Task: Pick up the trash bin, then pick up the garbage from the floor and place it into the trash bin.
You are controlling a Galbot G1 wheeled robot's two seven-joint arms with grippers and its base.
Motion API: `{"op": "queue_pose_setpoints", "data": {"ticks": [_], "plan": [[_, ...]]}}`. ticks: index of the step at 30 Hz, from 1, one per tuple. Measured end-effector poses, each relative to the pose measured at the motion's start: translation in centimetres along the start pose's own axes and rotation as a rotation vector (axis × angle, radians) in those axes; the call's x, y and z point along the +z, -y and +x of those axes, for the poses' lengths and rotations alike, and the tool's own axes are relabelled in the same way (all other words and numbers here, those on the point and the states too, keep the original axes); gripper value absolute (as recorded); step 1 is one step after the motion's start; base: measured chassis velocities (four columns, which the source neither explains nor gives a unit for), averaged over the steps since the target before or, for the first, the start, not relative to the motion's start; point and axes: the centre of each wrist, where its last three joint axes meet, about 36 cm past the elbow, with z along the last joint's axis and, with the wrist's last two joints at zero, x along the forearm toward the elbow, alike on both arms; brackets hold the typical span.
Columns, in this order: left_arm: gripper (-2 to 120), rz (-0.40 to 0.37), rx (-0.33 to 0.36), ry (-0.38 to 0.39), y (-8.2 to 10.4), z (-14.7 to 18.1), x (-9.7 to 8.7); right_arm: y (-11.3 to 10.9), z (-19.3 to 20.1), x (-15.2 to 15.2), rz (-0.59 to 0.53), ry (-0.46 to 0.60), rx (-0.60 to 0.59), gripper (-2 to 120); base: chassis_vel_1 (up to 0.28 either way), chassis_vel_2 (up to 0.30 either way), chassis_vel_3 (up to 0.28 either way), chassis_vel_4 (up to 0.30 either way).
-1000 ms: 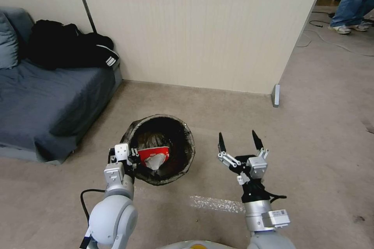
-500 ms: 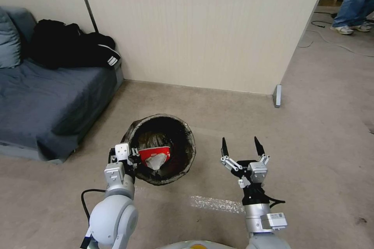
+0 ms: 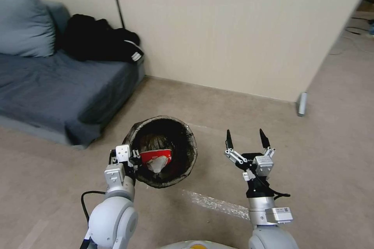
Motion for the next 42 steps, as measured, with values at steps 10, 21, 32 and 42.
{"op": "queue_pose_setpoints", "data": {"ticks": [10,21,32,42], "plan": [[2,0.000,0.004,-0.007,-0.12,0.46,-0.22,0.05,-0.27,-0.14,0.001,0.001,-0.009,100,0.127,0.123,0.123,0.116],[2,-0.007,0.009,-0.005,-0.16,0.90,-0.37,0.00,-0.12,-0.36,0.003,-0.002,-0.029,100,0.120,0.121,0.122,0.121],[2,-0.013,0.010,-0.005,-0.28,1.06,-0.39,-0.11,-0.20,-0.37,0.003,-0.004,-0.046,100,0.127,0.125,0.128,0.122],[2,-0.014,0.010,-0.003,-0.31,1.01,-0.46,-0.26,-0.24,-0.23,0.002,-0.007,-0.055,100,0.128,0.124,0.121,0.129]]}}
